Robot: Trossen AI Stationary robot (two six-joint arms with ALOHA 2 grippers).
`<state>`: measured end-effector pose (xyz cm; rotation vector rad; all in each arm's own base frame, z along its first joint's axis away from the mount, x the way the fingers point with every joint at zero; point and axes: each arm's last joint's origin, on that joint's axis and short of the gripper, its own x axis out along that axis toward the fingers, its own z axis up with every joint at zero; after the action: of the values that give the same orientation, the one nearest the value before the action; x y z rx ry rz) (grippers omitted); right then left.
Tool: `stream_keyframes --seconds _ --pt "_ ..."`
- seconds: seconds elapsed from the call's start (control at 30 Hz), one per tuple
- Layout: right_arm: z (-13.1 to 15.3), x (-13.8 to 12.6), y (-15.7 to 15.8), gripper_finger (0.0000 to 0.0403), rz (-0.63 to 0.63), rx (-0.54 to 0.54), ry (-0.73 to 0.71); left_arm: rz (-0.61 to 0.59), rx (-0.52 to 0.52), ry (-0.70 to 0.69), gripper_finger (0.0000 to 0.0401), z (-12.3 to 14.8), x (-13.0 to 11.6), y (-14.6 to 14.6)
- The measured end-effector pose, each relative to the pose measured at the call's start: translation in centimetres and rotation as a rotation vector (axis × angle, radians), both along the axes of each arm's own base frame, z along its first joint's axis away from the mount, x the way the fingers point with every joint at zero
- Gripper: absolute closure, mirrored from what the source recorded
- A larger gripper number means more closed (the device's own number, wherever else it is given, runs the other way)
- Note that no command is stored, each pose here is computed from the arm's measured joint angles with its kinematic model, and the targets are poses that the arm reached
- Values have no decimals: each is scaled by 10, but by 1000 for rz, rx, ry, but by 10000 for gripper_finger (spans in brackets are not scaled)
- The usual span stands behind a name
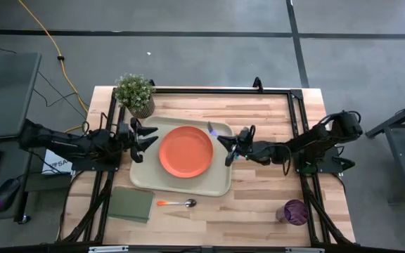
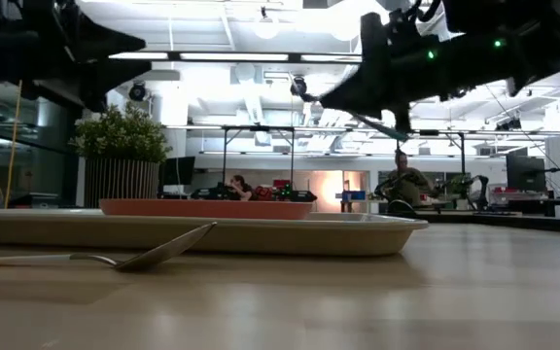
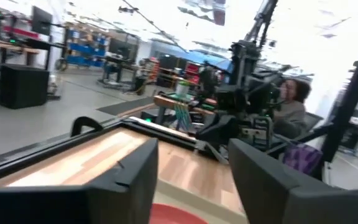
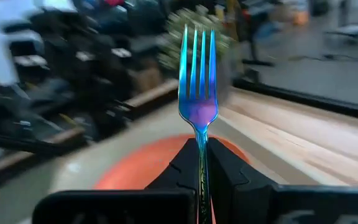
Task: Pick and place plate/cup/fork/spoon on tray
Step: Put the blue fork on the left side of the gray tray
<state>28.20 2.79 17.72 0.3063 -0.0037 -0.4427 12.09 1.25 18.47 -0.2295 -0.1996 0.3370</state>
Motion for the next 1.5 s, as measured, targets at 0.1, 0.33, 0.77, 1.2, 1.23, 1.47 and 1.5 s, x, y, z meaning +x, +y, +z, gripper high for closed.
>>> stream_keyframes --seconds 0.1,0.33,0.77,1.2,1.23,1.47,1.5 --pt "3 6 -2 402 83 -3 -76 -14 2 3 186 -2 10 0" --pt "16 43 0 402 232 -64 -116 -12 30 150 162 8 53 1" --pt "21 70 13 402 344 -209 14 -167 223 198 162 17 103 -11" --pt "32 69 26 402 389 -287 -81 -217 189 7 162 29 105 -23" --pt "32 70 26 402 393 -286 -78 -212 181 0 162 27 106 -23" --pt "34 72 27 402 410 -284 -74 -152 165 31 162 21 129 -23" --pt "34 72 27 402 410 -284 -69 -151 165 22 162 23 131 -23"
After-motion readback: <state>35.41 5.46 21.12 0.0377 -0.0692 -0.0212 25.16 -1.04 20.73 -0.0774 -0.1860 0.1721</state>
